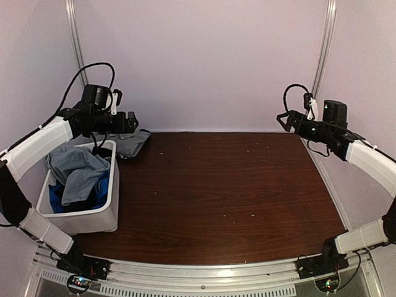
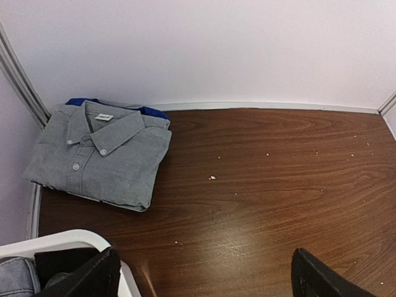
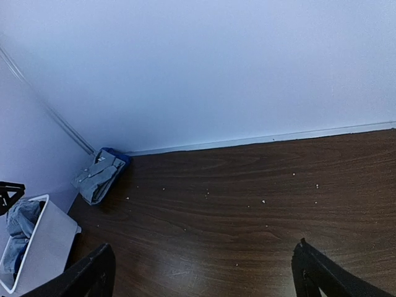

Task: Fold and stack the mixed laundry pile
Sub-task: Pick up the crumpled shorts and place them in the bin.

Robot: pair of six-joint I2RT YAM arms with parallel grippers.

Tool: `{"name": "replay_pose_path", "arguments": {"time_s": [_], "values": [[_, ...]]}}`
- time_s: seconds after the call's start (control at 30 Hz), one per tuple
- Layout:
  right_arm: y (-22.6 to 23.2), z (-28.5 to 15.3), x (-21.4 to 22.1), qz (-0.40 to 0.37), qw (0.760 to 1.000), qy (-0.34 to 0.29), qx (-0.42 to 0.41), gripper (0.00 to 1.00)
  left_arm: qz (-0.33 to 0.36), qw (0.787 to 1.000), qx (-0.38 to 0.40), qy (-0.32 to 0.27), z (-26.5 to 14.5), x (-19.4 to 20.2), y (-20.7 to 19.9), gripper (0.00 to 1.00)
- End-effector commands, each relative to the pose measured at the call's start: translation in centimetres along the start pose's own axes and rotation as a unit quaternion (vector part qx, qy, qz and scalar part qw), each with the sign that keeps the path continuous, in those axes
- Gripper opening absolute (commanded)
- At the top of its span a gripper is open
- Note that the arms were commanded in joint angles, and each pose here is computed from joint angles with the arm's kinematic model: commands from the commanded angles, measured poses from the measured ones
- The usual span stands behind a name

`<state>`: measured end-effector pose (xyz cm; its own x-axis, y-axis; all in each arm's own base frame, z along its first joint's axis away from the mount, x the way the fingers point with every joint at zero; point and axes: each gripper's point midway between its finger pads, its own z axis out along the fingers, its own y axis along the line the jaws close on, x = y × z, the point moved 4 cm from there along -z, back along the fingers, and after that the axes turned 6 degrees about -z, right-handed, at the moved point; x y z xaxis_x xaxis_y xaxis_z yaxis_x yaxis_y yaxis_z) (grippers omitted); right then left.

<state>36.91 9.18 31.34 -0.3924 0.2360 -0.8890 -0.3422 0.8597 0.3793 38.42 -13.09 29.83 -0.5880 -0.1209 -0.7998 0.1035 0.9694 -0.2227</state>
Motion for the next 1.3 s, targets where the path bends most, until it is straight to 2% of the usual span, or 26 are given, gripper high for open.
{"name": "replay_pose_path", "arguments": {"time_s": [0.0,0.13,0.23,0.37,0.53,0.67,0.83,0.9,0.97,1.03,1.07,1.13,1.17,1.27], "values": [[-0.4,0.7,1.6,-0.038,0.999,0.022,0.006,1.0,-0.036,0.998,-0.049,-0.025,-2.4,-2.1,2.4,0.98],[-0.2,1.2,2.6,-0.045,0.998,0.037,-0.01,1.0,-0.084,0.99,-0.111,-0.032,-5.4,-2.1,5.9,0.98],[0.0,1.4,3.3,-0.049,0.998,0.044,-0.021,1.0,-0.121,0.975,-0.184,-0.029,-8.4,-1.3,8.7,0.98],[0.1,1.7,4.1,-0.05,0.997,0.051,-0.028,1.0,-0.179,0.949,-0.257,-0.009,-11.5,0.9,12.2,0.98],[0.2,1.9,5.2,-0.044,0.997,0.055,-0.037,1.0,-0.244,0.903,-0.354,0.009,-14.8,4.4,15.6,0.98],[0.3,1.9,5.9,-0.044,0.997,0.058,-0.041,1.0,-0.276,0.888,-0.367,0.023,-14.3,6.6,16.7,0.98],[0.5,1.7,5.9,-0.044,0.996,0.058,-0.042,1.0,-0.305,0.873,-0.374,0.069,-10.9,10.0,17.5,0.98],[0.6,1.5,5.8,-0.045,0.997,0.055,-0.042,1.0,-0.308,0.87,-0.377,0.078,-9.6,10.8,17.9,0.98],[0.5,1.3,5.9,-0.046,0.997,0.054,-0.04,1.0,-0.304,0.876,-0.367,0.074,-8.5,10.7,18.0,0.97],[0.5,1.1,6.0,-0.046,0.997,0.053,-0.037,1.0,-0.3,0.883,-0.356,0.061,-8.1,10.1,17.9,0.9],[0.5,0.9,6.0,-0.046,0.997,0.052,-0.035,1.0,-0.299,0.887,-0.35,0.047,-8.3,9.6,17.8,0.8],[0.5,0.7,6.0,-0.045,0.997,0.051,-0.033,1.0,-0.293,0.897,-0.331,0.011,-8.9,8.1,17.5,0.47],[0.5,0.6,6.0,-0.045,0.997,0.051,-0.032,1.0,-0.288,0.901,-0.324,-0.009,-9.4,7.3,17.3,0.34],[0.5,0.4,5.7,-0.048,0.997,0.046,-0.03,1.0,-0.27,0.907,-0.317,-0.06,-11.2,4.8,17.1,0.07]]}}
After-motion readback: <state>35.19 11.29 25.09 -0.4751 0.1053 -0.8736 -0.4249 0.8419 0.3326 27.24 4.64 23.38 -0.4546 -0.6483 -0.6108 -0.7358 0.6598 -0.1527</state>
